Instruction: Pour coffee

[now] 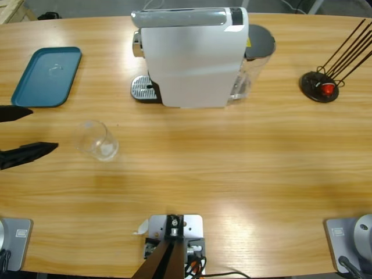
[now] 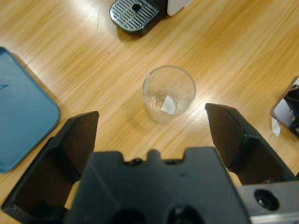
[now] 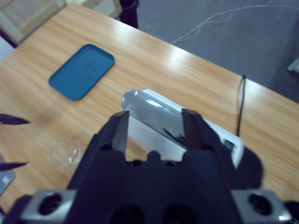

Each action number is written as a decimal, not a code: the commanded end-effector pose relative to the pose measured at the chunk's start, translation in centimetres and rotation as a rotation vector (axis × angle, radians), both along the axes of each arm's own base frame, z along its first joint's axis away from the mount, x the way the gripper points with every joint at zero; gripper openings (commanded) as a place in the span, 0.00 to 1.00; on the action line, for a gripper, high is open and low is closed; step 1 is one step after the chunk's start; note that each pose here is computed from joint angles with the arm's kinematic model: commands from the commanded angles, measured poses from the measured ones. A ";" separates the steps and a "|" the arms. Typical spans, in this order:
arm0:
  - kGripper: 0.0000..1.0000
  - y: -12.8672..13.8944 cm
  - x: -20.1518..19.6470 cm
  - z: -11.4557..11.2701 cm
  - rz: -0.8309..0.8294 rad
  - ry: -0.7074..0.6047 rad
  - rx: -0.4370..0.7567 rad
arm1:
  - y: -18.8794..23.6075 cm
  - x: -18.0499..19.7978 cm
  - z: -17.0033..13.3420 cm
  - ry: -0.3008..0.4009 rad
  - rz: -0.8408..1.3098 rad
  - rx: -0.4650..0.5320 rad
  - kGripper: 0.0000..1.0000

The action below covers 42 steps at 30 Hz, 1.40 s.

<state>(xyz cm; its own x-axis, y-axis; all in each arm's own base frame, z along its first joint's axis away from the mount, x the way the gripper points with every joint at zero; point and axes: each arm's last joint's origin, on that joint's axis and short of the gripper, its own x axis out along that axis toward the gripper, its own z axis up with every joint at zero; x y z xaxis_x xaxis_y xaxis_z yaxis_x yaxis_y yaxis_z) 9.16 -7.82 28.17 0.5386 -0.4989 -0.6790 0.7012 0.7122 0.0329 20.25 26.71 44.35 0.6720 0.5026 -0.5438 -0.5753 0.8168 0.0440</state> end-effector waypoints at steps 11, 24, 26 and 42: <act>0.99 -3.2 2.7 -6.4 -0.124 0.130 0.030 | -7.2 -5.1 -3.9 0.079 0.004 -0.065 1.00; 0.68 -5.2 5.1 -9.0 -0.151 0.183 0.089 | -6.5 -4.3 -5.6 0.115 0.004 -0.055 1.00; 0.54 -5.2 5.1 -9.1 -0.153 0.184 0.094 | -6.7 -4.1 -5.7 0.118 -0.003 -0.053 1.00; 0.00 -5.5 5.5 -5.2 -0.214 -0.014 0.056 | -7.2 -4.2 -6.1 0.116 -0.010 -0.043 1.00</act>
<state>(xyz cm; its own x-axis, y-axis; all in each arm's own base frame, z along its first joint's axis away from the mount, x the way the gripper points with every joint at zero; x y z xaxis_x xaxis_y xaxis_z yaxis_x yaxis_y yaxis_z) 14.56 -13.02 20.30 0.3717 -0.5121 -0.7743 0.8038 0.5948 -0.0075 15.81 19.55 39.41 0.6224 0.4849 -0.6144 -0.5680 0.8199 0.0717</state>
